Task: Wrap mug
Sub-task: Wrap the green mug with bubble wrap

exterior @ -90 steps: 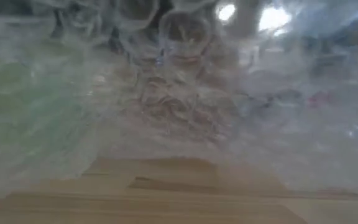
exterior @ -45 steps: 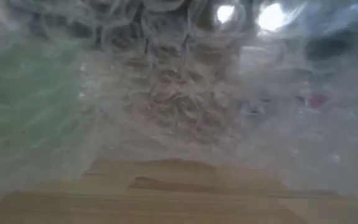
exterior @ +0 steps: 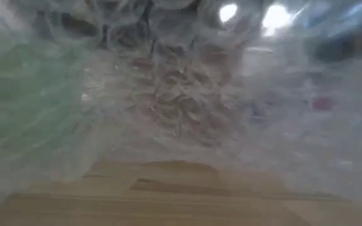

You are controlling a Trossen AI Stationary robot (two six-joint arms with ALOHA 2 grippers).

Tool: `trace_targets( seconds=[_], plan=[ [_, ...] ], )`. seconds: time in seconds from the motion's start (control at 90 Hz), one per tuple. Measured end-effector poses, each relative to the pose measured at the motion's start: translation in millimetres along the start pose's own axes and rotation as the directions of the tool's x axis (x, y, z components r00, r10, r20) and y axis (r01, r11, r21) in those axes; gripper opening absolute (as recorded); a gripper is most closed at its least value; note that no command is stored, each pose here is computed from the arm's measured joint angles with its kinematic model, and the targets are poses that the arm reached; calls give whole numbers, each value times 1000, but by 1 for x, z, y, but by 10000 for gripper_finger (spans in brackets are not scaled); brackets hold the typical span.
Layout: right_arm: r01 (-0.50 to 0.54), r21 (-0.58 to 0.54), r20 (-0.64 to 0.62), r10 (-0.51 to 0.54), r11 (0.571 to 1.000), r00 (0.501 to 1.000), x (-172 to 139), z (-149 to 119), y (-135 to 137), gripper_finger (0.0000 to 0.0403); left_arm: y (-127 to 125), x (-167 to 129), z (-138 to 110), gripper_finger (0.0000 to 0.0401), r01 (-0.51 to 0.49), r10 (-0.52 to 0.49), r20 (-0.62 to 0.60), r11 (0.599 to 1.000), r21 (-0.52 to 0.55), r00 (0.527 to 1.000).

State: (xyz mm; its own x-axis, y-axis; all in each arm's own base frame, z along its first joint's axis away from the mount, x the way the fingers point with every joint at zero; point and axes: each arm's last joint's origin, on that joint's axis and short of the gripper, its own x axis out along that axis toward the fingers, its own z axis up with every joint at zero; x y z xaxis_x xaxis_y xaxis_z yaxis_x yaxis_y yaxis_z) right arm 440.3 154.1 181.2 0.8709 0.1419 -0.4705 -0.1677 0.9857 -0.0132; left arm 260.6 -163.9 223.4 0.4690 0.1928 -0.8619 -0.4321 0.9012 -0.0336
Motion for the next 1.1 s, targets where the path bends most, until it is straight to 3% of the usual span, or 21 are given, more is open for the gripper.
trace_targets(
  seconds=[0.256, 0.489, 0.756, 0.833, 1.1],
  plan=[
    [2, -2, -11, -2, 1000, 1000, 0, -1, 0, 175, 8, 15, -18, 170, -31, 30, -57, 999, -12, 998],
    [-8, -2, 7, 8, 1000, 1000, -2, 2, 4, 175, 9, 24, -21, 170, 2, -3, -37, 1000, -31, 999],
    [-28, 2, 123, 27, 1000, 992, -12, 18, 15, 175, 9, 24, -21, 170, 3, -4, -36, 1000, -28, 999],
    [-12, 16, 178, 9, 1000, 984, -2, 15, 16, 175, 9, 24, -21, 170, 4, -5, -39, 1000, -26, 999],
    [11, 26, 145, -15, 1000, 989, 26, -16, 14, 175, 9, 23, -21, 170, 19, -21, -57, 999, -35, 998]
  ],
)
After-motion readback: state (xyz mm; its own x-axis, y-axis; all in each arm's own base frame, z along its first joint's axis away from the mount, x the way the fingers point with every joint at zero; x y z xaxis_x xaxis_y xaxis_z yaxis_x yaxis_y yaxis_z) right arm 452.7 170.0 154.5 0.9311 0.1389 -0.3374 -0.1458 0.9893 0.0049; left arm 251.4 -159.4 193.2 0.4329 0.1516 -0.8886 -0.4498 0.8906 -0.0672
